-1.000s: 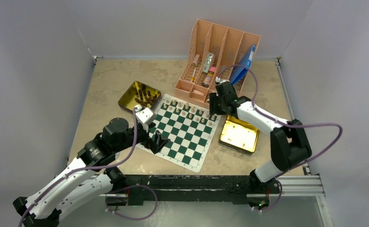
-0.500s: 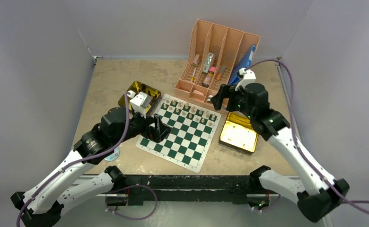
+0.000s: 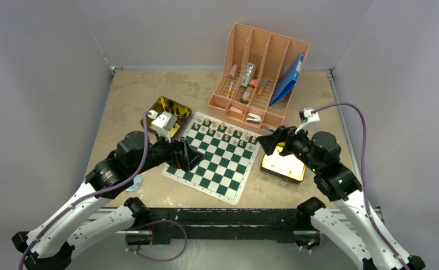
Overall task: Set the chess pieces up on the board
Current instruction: Reset both arms
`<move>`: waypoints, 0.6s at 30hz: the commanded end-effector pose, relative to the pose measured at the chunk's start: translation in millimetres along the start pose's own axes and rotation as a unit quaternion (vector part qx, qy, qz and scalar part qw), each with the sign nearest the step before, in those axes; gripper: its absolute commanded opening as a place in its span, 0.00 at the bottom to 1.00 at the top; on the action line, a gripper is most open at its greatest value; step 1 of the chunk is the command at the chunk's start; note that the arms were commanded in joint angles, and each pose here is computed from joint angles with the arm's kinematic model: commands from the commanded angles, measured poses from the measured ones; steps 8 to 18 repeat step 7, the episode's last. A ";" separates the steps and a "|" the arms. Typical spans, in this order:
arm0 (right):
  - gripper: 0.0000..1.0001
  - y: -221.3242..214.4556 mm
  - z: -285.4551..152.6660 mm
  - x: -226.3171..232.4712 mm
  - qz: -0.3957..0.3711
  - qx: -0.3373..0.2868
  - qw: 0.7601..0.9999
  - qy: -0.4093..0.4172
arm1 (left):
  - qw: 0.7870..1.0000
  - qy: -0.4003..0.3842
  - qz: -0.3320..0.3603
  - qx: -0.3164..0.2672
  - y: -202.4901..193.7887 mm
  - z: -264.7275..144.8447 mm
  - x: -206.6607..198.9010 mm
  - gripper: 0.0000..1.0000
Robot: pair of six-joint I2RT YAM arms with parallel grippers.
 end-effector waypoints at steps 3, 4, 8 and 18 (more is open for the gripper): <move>0.99 14.4 -6.8 14.3 0.001 -0.033 0.998 0.050 | 0.999 0.009 -0.007 -0.034 -2.5 0.3 7.7 1.00; 0.99 14.4 -7.6 14.1 -0.001 -0.033 0.998 0.049 | 0.999 0.010 -0.009 -0.038 -2.4 0.1 8.2 1.00; 0.99 15.5 -9.8 14.3 -0.006 -0.040 0.998 0.052 | 0.999 0.005 -0.014 -0.050 -3.1 -1.6 8.7 1.00; 0.99 15.5 -9.8 14.3 -0.006 -0.040 0.998 0.052 | 0.999 0.005 -0.014 -0.050 -3.1 -1.6 8.7 1.00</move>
Point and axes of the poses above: each gripper's point midway between its finger pads, its own z axis out along the fingers, its own x axis along the line the jaws close on, y = z × x, the point moved 7 cm from there along -z, back along the fingers, and after that the axes turned 5 degrees about -z, right-handed, at the moved point
